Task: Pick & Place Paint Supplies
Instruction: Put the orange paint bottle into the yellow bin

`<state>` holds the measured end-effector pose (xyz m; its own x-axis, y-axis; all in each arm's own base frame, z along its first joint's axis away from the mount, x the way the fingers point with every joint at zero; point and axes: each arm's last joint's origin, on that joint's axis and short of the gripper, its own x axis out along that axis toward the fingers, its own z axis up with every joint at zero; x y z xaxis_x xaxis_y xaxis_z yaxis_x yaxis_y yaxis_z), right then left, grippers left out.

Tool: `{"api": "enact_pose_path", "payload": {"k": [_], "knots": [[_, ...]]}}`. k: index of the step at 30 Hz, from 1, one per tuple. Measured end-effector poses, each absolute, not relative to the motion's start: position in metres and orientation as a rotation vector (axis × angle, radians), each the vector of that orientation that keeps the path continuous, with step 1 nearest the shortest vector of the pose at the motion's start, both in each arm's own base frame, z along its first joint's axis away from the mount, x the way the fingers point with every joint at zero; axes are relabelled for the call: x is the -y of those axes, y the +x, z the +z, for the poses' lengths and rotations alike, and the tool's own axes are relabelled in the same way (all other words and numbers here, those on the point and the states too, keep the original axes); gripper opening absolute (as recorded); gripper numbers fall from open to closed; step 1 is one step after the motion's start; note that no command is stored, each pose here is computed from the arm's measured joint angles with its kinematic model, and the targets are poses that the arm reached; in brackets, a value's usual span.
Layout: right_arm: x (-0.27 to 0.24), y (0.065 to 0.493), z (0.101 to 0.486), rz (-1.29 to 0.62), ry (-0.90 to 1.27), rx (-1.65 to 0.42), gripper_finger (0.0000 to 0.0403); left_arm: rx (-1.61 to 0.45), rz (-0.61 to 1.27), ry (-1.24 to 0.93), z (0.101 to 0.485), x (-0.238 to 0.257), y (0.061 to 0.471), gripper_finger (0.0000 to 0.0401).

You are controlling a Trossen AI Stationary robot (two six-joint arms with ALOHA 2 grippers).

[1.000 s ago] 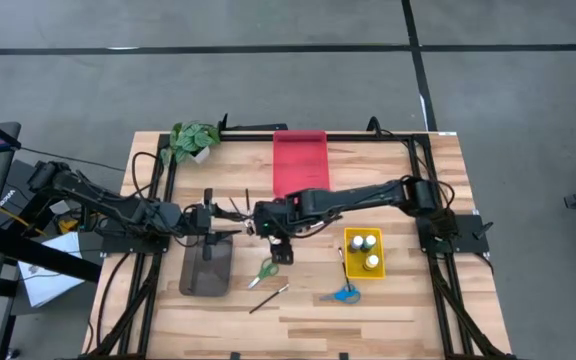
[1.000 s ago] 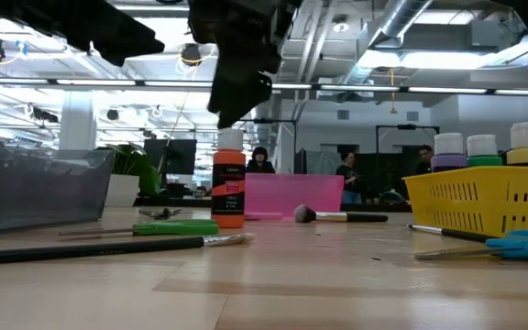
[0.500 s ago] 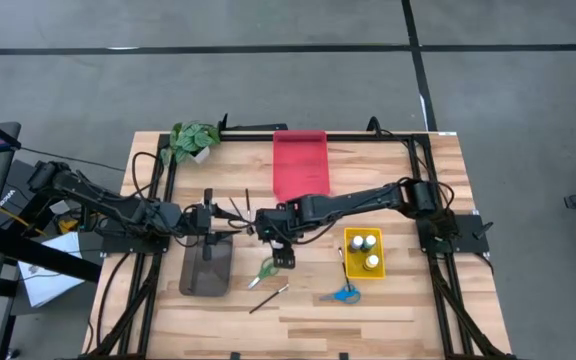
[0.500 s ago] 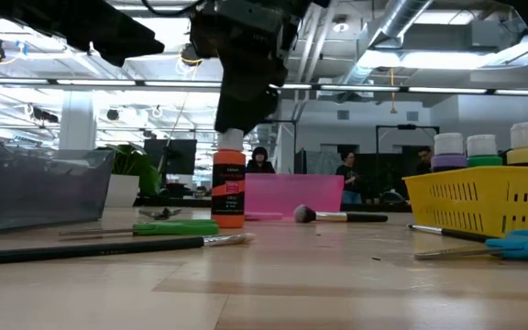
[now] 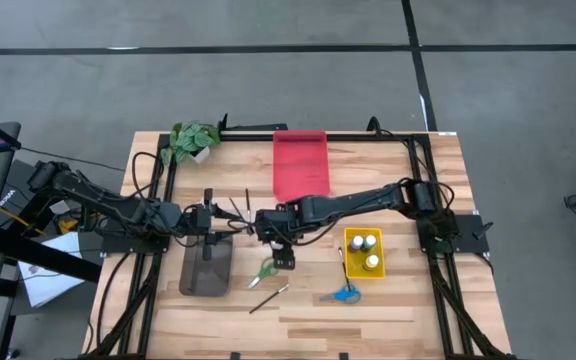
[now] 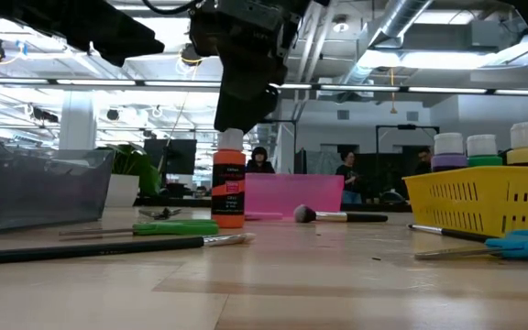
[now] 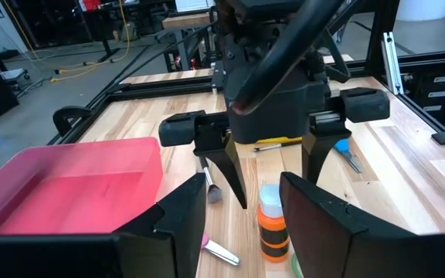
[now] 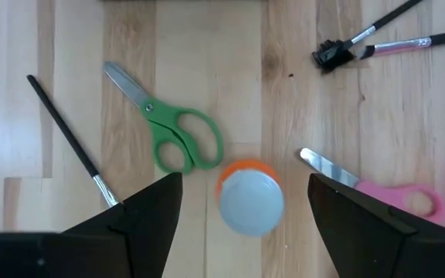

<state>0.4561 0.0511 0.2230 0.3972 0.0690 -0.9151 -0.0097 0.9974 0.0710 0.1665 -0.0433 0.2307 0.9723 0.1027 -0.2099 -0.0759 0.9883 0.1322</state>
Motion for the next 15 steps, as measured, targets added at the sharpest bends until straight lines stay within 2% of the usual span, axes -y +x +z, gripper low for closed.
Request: {"api": "enact_pose_path", "payload": {"k": [15], "knots": [[-0.0501,0.4555,0.2227,0.044,0.049,-1.168,0.0276,-0.217,0.089,0.123,0.2309,0.0434,0.1666,0.0158]]}}
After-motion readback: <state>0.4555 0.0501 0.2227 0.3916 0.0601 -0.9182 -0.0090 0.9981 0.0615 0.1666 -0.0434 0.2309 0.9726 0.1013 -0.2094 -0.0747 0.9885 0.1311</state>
